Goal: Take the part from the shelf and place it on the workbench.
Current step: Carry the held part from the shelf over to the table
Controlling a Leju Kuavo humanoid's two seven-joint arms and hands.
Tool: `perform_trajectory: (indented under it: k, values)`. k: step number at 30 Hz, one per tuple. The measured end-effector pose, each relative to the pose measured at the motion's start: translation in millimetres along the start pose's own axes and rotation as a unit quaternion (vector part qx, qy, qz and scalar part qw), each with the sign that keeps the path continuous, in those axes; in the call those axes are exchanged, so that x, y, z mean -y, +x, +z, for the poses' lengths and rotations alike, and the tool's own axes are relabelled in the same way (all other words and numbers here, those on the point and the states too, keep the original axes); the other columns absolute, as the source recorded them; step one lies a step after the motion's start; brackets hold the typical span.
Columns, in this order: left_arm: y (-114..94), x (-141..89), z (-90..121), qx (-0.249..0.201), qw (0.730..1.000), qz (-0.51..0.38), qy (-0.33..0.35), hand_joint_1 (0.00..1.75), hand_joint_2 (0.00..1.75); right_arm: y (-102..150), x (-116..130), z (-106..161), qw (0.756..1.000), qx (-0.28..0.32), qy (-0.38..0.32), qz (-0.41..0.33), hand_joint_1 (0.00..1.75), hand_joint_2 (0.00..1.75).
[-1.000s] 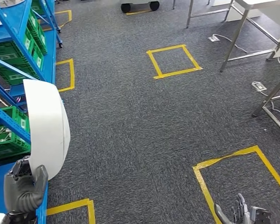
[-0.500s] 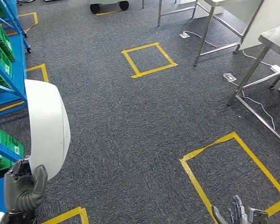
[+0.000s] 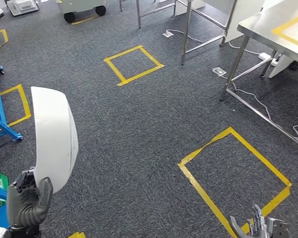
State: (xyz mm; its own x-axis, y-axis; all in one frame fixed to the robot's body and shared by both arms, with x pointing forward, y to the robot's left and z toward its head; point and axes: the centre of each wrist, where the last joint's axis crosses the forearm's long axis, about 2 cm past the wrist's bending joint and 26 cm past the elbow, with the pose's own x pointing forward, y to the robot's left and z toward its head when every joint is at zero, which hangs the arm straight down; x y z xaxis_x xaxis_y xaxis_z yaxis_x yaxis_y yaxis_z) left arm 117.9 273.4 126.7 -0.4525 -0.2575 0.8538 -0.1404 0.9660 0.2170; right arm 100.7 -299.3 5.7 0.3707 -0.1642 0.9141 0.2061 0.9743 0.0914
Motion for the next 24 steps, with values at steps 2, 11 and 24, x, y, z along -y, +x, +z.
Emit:
perform_trajectory:
  k: [2, 11, 24]
  values:
    - [0.0, 0.0, 0.0, 0.000, 1.000, 0.000, 0.000, 1.75, 1.75, 1.1, -1.1, 1.5, 1.000, 0.000, 0.000, 0.000, 0.00, 1.75]
    - [-0.2, -0.3, 0.6, -0.001, 1.000, -0.002, -0.002, 1.75, 1.75, 5.4, -6.1, 6.4, 1.000, 0.001, -0.002, 0.000, 0.00, 1.75]
    - [-0.1, -0.9, 1.9, 0.000, 1.000, -0.009, -0.009, 1.75, 1.75, 8.0, -8.6, 7.3, 1.000, 0.007, -0.003, 0.008, 0.00, 1.75]
